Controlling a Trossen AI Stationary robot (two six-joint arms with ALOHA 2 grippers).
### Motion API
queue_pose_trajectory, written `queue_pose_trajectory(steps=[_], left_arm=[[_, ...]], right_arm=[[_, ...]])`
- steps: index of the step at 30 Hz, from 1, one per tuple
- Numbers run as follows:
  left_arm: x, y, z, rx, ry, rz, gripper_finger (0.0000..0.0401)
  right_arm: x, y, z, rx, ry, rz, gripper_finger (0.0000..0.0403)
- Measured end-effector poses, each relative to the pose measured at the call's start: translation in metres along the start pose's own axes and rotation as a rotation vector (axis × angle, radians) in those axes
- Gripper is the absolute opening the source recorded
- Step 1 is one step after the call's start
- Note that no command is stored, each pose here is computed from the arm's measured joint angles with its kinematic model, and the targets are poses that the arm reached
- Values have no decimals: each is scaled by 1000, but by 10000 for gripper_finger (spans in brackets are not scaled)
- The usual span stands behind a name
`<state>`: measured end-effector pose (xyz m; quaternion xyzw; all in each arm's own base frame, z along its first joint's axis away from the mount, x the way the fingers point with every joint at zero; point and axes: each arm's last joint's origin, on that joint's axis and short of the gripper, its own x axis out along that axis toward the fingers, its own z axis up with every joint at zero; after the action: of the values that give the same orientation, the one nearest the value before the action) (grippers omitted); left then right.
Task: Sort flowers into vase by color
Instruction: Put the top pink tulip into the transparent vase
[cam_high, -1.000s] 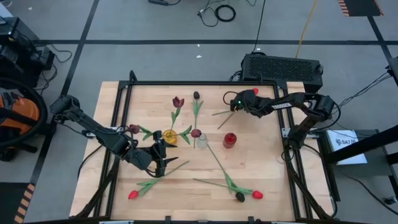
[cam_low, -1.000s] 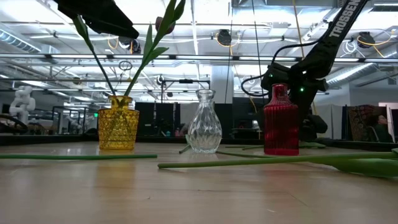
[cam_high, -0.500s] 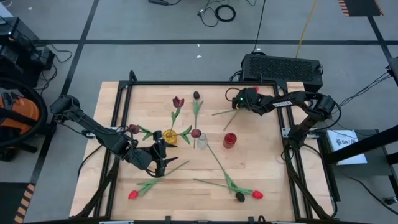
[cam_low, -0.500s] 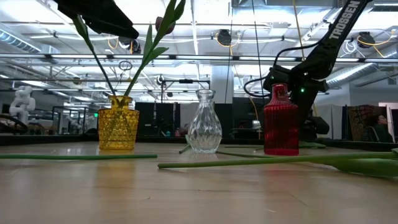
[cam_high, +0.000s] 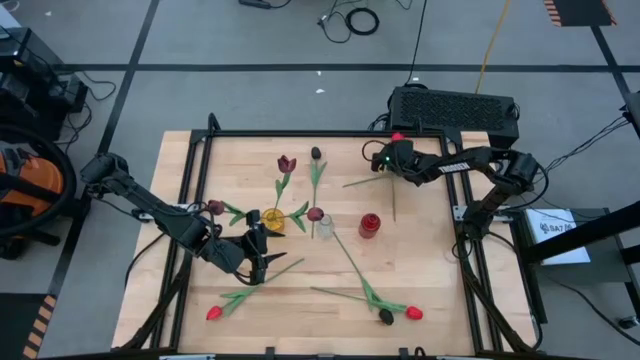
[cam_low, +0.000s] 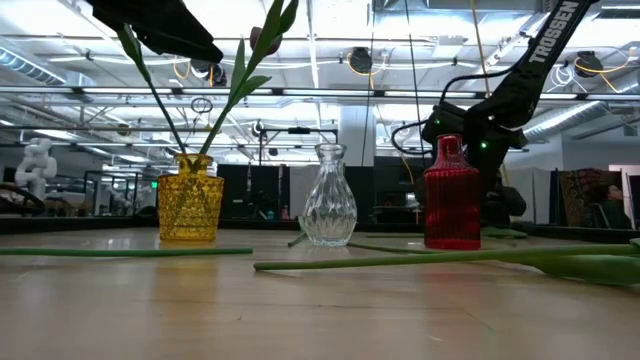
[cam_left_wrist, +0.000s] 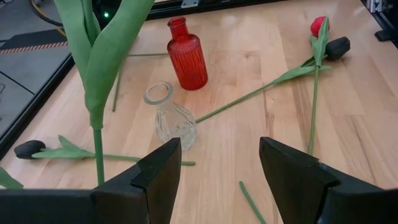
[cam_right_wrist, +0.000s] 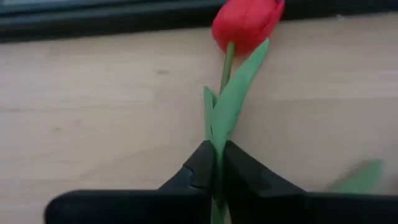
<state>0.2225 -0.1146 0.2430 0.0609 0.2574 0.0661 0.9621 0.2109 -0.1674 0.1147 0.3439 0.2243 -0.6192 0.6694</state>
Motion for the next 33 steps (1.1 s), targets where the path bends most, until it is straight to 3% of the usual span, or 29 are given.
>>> queue_pose_trajectory(steps=[7,14,26,33], left_arm=[[0,0,0,-9,0,0,224],[0,0,1,-51,-4,-1,224],[-1,-3,7,-93,-53,-47,224],[-2,-7,14,-157,-106,-125,224]], right_arm=[[-15,6,11,-47,-39,89,5],[-60,14,29,-113,-130,258,6],[-199,-3,43,-216,-380,778,6],[-247,-20,33,-271,-429,1030,6]])
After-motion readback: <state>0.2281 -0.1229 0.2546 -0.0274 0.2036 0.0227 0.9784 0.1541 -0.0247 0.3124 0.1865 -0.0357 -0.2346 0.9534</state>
